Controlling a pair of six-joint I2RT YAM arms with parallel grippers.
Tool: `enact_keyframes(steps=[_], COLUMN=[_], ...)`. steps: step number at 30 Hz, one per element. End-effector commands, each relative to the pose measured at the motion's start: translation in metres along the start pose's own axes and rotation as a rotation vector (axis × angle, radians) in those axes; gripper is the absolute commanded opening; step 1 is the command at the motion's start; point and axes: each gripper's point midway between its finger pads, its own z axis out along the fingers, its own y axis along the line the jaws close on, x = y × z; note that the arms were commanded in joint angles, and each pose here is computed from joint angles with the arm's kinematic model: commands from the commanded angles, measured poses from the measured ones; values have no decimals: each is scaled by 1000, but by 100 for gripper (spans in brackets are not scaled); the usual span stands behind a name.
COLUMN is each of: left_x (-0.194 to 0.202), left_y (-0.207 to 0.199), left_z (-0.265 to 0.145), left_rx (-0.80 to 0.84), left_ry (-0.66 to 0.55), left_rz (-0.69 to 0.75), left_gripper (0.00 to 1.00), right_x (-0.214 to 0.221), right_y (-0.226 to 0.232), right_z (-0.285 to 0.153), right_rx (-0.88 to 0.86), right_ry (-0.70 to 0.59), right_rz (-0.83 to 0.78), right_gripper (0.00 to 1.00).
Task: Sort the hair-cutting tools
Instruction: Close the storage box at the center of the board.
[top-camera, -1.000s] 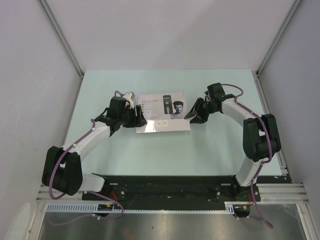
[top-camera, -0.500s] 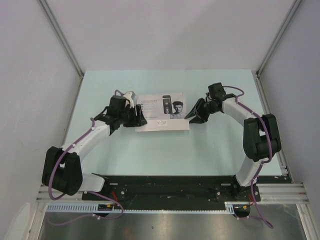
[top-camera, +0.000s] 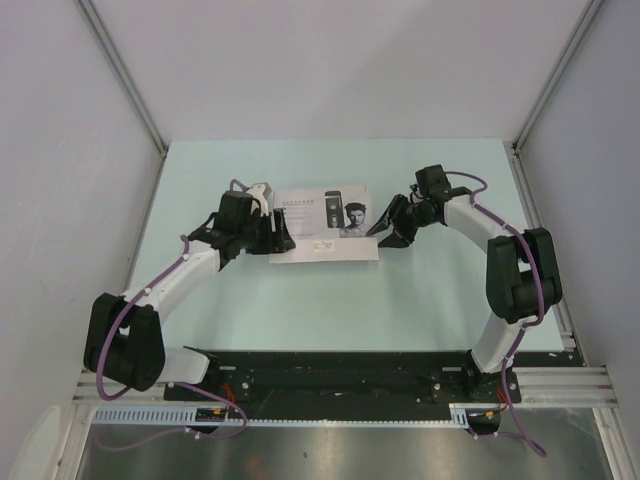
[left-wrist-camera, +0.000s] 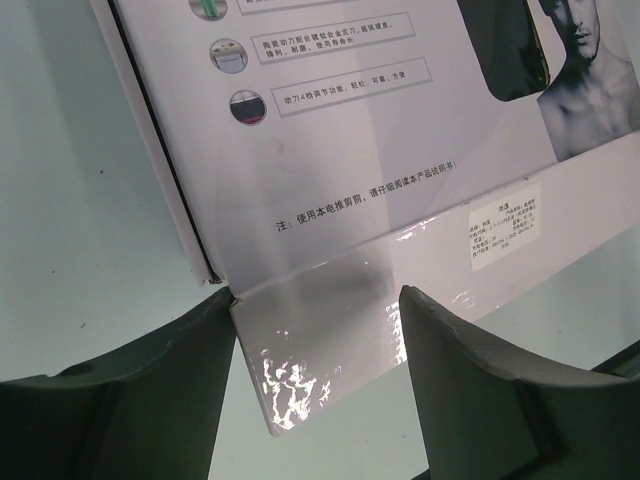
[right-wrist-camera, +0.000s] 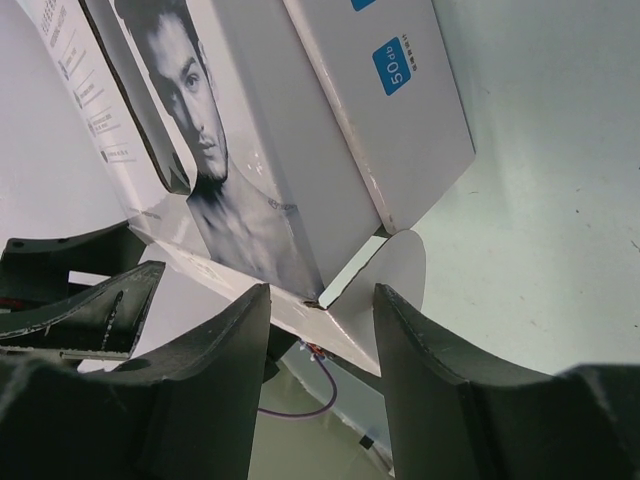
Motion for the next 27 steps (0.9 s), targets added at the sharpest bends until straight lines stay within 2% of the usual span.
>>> enact_keyframes(steps=[1,6,12,25,27], left_x=[-15,-11,-10,-11,-9], left_y=[-24,-19,-15,-10,-9], left_z=[-11,-11,-12,-14,-13], left_rx=[75,51,32,3,-1], left_ry=[-37,-26,-25,-29,-25], left_rz=[34,35,45,61,63], left_gripper=[70,74,85,86,85], right_x=[9,9,9,12,13], right_y=[32,31,30,24,25], right_z=[-7,-5,-4,2,3], right_rx=[-93,-91,-89,-67,-68], right_ry=[40,43,42,53,57], right_rz=[-46,-51,-71,-72,-74], right_gripper=[51,52,58,58,54])
